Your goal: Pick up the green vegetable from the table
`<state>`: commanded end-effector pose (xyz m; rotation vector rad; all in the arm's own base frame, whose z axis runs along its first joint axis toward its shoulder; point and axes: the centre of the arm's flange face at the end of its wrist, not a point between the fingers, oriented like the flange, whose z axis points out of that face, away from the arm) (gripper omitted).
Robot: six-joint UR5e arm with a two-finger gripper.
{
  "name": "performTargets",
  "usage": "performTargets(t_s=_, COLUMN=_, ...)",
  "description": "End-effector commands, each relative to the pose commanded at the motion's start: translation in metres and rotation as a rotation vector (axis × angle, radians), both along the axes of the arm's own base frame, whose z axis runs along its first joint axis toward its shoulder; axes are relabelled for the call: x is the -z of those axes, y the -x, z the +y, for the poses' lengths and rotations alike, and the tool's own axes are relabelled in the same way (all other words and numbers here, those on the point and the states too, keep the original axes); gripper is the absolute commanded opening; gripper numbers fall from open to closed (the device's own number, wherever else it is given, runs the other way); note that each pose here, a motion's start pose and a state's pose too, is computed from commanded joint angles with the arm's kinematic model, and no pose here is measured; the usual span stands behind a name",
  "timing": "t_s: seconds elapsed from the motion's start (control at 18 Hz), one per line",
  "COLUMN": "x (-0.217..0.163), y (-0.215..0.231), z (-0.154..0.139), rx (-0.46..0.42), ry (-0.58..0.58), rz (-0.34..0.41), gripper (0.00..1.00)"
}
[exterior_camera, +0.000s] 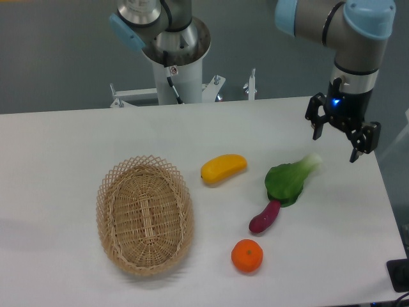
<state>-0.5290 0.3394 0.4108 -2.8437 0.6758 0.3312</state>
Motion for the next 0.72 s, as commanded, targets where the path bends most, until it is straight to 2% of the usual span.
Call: performTargets(t_s=0.72, x=0.011, y=-0.005, z=-0.001, rx=-0.002, ry=0.007, rz=-0.019, gripper=1.00)
